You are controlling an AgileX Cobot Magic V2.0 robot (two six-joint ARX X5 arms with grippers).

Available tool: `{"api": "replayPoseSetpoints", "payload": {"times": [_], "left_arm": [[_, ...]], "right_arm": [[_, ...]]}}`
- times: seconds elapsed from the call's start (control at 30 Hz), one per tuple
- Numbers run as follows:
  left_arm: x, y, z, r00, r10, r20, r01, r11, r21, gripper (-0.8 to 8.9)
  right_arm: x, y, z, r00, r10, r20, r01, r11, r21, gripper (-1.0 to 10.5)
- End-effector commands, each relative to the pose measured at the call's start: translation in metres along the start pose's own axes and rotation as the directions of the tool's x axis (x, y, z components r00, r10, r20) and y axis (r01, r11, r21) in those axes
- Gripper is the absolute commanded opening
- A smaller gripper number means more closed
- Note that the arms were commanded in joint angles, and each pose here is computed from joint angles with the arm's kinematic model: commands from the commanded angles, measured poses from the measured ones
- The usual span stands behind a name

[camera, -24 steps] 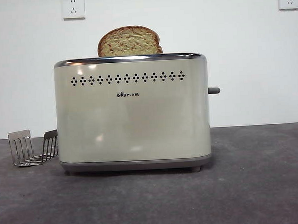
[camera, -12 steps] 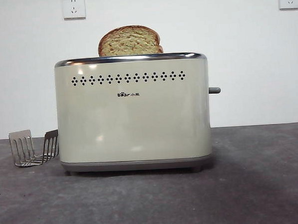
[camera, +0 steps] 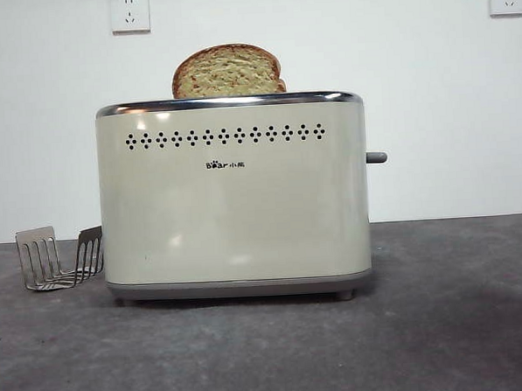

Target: Pick up a slice of bread from the rack,put the bread on the toaster,press the button

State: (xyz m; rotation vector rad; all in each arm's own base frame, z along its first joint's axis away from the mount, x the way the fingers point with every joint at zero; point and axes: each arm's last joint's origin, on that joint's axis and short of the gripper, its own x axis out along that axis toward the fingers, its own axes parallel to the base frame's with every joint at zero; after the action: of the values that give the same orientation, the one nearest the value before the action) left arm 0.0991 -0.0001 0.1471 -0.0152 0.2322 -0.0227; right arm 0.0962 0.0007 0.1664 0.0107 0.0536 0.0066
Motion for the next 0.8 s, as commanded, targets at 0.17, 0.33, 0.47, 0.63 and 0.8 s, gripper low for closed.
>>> {"api": "replayPoseSetpoints", "payload": {"times": [0.17, 0.33, 0.47, 0.63, 0.8], "left_arm": [[0.0011, 0.0002, -0.0028, 1.000, 0.001, -0.004, -0.001, 1.000, -0.002, -0.03], [0.0011, 0.0002, -0.0028, 1.000, 0.001, -0.004, -0.001, 1.000, -0.002, -0.03], [0.0011, 0.0002, -0.0028, 1.000, 0.001, -0.004, -0.001, 1.000, -0.002, -0.03], [0.0011, 0.0002, -0.0028, 1.000, 0.001, -0.004, -0.001, 1.000, -0.002, -0.03], [0.0011, 0.0002, -0.0028, 1.000, 0.001, -0.004, -0.001, 1.000, -0.002, -0.03]], "right_arm": [[0.0004, -0.0002, -0.0165, 0.992, -0.003, -0.126, 0.002, 1.000, -0.001, 0.0], [0.0004, -0.0002, -0.0162, 0.992, -0.002, -0.123, 0.003, 1.000, 0.004, 0.0], [0.0004, -0.0002, -0.0162, 0.992, -0.002, -0.123, 0.003, 1.000, 0.004, 0.0], [0.0004, -0.0002, -0.0162, 0.992, -0.002, -0.123, 0.003, 1.000, 0.004, 0.0], [0.0004, -0.0002, -0.0162, 0.992, -0.002, -0.124, 0.003, 1.000, 0.005, 0.0]]}}
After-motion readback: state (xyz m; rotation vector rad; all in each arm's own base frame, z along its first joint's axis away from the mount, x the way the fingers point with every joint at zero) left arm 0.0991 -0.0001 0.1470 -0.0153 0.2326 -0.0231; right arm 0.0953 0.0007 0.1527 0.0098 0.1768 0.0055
